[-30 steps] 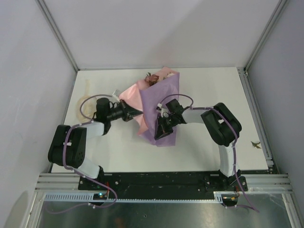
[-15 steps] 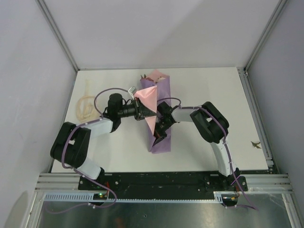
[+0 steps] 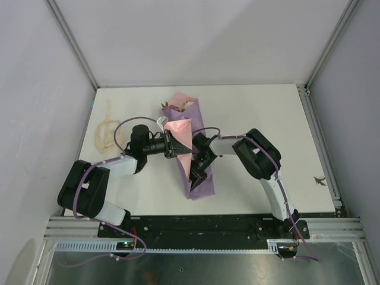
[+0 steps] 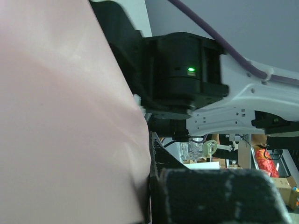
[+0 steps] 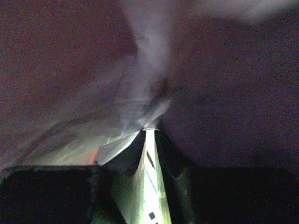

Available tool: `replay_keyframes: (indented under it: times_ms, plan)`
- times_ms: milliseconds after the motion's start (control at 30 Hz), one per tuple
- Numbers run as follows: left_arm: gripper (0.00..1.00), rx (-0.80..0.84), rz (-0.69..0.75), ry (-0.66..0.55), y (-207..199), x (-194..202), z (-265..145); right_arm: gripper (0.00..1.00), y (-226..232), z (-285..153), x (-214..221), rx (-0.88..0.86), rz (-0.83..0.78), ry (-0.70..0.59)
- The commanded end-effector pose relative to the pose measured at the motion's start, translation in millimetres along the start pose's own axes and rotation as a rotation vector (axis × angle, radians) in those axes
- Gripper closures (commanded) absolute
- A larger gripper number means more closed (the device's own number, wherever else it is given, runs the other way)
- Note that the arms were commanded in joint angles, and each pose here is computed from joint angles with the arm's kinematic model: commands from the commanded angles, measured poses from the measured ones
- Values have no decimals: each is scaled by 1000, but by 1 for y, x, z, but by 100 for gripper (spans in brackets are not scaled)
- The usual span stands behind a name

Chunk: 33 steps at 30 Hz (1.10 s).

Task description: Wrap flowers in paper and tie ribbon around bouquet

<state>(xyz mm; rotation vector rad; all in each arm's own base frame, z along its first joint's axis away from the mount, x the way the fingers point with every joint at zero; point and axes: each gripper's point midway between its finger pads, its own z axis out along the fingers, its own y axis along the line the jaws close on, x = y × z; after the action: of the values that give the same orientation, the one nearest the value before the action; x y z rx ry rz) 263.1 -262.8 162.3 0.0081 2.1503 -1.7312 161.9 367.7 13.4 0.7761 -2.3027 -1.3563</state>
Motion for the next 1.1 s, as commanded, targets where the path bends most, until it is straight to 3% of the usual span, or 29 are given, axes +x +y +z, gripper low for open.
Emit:
replay_keyframes:
  times_ms: [0,300,500,667,900,1067]
  plan:
    - [100,11,43,0,7,0,-8,80,15,-20,-3,61,-48,-80]
    - [100,8,23,-15,13,3,-24,72,60,-50,-15,-11,-98,-254]
    - [100,2,23,-25,14,3,-26,70,46,-69,-27,32,-46,-405]
    - [100,5,45,-35,7,-1,-19,70,15,-53,-31,36,81,-399]
    - [100,-20,48,-59,10,-17,0,74,-20,-32,-37,44,143,-386]
    - [100,-60,20,-74,28,-28,12,74,-12,-43,-39,29,132,-401]
